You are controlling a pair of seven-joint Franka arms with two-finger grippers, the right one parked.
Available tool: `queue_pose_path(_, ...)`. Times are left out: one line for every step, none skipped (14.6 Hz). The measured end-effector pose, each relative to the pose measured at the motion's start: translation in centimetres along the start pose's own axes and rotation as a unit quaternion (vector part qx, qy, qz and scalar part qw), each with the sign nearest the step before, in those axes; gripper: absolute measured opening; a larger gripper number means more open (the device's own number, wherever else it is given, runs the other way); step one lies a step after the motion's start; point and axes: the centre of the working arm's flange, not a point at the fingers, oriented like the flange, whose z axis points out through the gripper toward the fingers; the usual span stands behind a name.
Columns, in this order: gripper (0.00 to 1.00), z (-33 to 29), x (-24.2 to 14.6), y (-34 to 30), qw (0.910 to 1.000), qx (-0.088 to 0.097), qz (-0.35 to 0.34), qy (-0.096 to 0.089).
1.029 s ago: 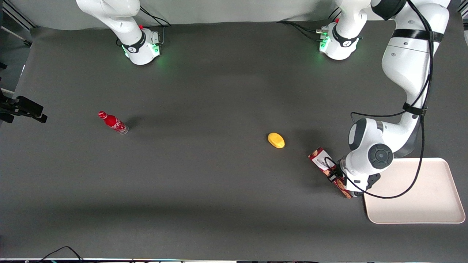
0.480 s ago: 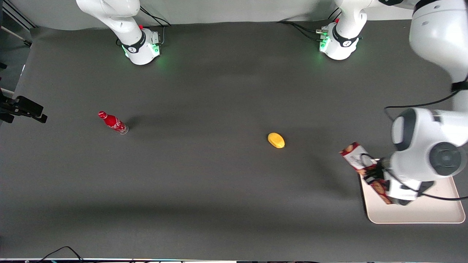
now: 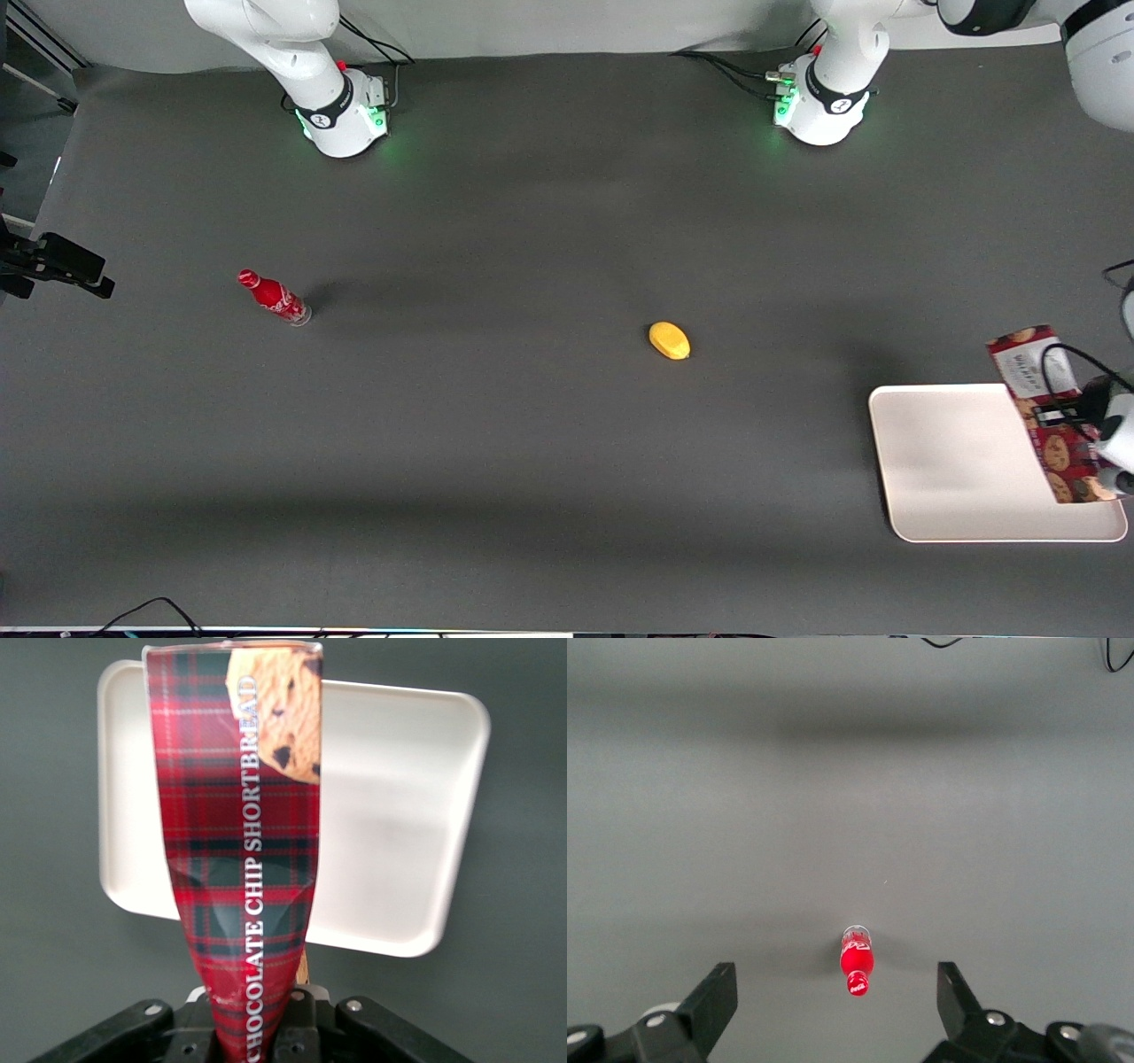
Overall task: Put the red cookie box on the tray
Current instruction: 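Carry the box over the white tray and lower it onto the tray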
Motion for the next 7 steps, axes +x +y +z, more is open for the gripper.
queue_pose_path(0.17, 0.7, 0.4, -1.9, 0.9998, 0.006, 0.02, 0.006)
queue_pose_path(0.17, 1.6, 0.9, -3.5, 0.9991, 0.013, 0.039, 0.014)
queue_pose_path(0.17, 3.0, 1.4, -4.9, 0.9979, 0.019, 0.057, 0.023)
queue_pose_path(0.17, 4.7, 2.0, -6.1, 0.9965, 0.025, 0.073, 0.031)
queue_pose_path(0.17, 6.7, 2.5, -7.3, 0.9952, 0.03, 0.085, 0.038)
queue_pose_path(0.17, 8.9, 3.1, -8.2, 0.994, 0.032, 0.096, 0.042)
queue_pose_path(0.17, 11.0, 3.5, -9.1, 0.9927, 0.033, 0.107, 0.045)
